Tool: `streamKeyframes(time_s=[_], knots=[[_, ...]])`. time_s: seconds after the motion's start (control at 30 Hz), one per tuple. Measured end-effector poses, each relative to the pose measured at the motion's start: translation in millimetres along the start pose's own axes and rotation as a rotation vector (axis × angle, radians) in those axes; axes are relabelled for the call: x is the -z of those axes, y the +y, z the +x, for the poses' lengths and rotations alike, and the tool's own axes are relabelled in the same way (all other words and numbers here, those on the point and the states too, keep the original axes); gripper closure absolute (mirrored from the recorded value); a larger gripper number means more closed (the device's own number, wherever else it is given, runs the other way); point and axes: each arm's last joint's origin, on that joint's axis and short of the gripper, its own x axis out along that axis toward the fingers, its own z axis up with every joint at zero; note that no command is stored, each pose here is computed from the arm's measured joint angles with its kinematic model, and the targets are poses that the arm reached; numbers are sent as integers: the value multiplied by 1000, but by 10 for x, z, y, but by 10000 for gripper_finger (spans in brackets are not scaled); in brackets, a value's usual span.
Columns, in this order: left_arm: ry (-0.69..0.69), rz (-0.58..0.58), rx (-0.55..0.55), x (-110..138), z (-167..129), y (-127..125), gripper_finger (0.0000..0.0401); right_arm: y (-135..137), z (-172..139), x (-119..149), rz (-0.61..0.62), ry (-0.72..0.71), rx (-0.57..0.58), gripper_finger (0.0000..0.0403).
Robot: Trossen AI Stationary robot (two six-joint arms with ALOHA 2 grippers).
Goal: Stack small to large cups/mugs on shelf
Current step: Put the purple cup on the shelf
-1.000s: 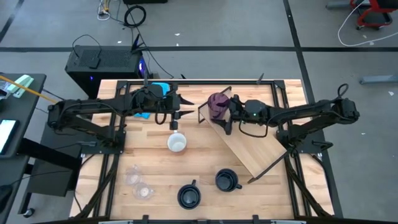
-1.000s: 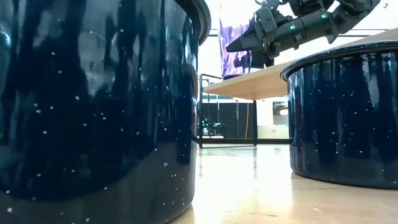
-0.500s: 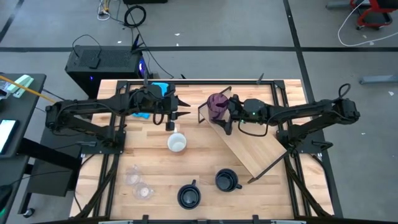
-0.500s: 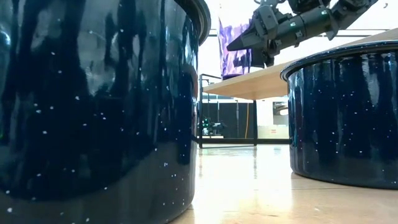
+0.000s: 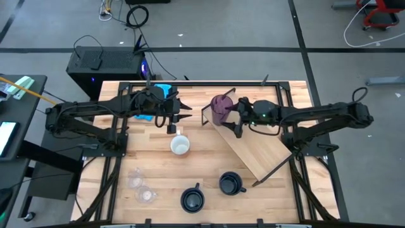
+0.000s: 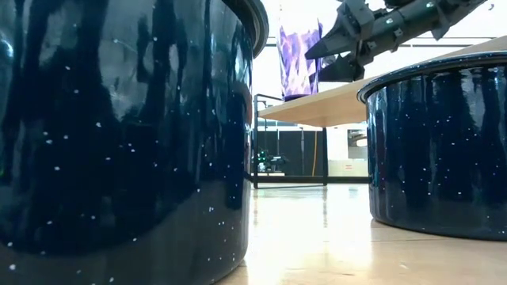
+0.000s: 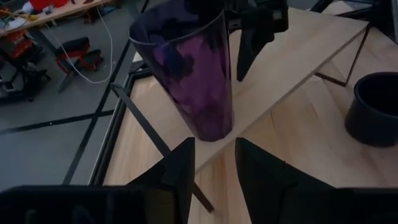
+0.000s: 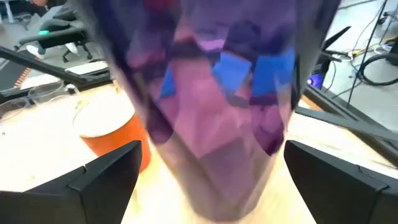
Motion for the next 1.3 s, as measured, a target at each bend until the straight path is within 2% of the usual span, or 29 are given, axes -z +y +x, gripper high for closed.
streamKeyframes(time_s=[0.17, 0.47, 0.67, 0.83, 1.13, 1.3], knots=[[-13, -4, -4, -20, -61, 6, 275, 41, -39, 53, 16, 54, -11, 3], [54, -11, 17, 34, -234, -14, 283, 114, -49, 130, 66, 119, -30, 13], [116, -9, 44, 91, -288, -51, 286, 99, -12, 165, 69, 127, 46, 26], [154, 1, 77, 113, -327, -115, 291, 93, 1, 187, 65, 143, 60, 39], [177, 12, 105, 124, -370, -173, 289, 44, -13, 211, 46, 145, 190, 56], [178, 13, 106, 126, -369, -173, 290, 40, -13, 207, 43, 137, 208, 59]])
